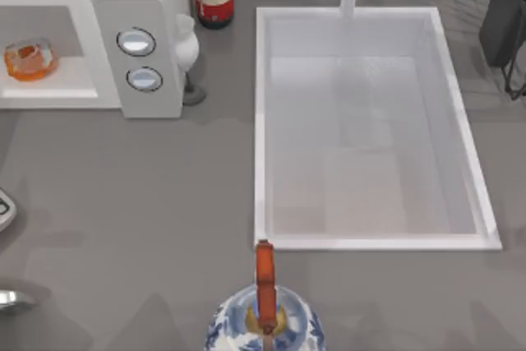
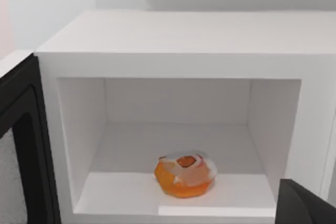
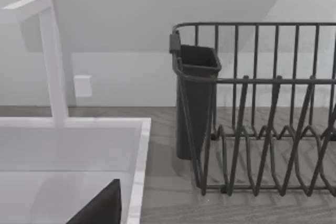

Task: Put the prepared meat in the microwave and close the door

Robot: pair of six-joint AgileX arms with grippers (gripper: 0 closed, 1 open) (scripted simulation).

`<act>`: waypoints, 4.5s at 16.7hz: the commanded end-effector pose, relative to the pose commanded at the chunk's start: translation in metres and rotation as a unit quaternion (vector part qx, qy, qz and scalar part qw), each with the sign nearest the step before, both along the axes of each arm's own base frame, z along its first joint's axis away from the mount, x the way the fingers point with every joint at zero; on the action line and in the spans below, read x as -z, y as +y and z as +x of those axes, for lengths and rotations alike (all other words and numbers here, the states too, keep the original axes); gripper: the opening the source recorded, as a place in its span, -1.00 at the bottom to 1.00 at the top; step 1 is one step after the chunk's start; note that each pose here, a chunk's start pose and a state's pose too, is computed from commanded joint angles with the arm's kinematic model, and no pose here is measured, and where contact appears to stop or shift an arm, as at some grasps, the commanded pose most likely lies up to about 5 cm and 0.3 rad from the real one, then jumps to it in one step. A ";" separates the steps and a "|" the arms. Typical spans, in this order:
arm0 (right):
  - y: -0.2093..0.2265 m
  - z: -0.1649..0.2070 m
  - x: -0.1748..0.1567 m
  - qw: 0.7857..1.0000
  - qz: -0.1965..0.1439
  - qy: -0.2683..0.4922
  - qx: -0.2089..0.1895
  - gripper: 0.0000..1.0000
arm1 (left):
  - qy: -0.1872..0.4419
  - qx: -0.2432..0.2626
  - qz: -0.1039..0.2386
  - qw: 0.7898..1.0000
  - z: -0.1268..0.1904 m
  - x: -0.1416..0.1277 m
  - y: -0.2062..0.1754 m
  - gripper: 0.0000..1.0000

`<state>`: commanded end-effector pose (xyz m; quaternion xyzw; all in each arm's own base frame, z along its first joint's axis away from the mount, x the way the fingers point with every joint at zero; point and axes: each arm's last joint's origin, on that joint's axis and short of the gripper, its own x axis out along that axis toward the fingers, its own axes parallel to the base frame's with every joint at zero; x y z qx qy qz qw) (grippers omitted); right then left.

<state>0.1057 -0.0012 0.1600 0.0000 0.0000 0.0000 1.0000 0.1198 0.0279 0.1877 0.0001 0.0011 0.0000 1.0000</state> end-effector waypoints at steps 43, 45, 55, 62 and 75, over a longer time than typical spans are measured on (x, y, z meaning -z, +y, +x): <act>0.000 0.000 0.000 1.000 0.000 0.000 0.000 1.00 | 0.366 -0.017 0.036 0.930 0.077 -0.067 0.238 -1.00; 0.000 0.000 0.000 1.000 0.000 0.000 0.000 1.00 | 0.375 -0.002 0.020 0.927 0.078 -0.062 0.261 -1.00; 0.000 0.000 0.000 1.000 0.000 0.000 0.000 1.00 | 0.382 0.010 0.006 0.924 0.077 -0.053 0.282 -1.00; 0.000 0.000 0.000 1.000 0.000 0.000 0.000 1.00 | 0.382 0.009 0.004 0.924 0.078 0.010 0.286 -1.00; 0.000 0.000 0.000 1.000 0.000 0.000 0.000 1.00 | 0.381 0.011 0.006 0.924 0.079 0.040 0.264 -1.00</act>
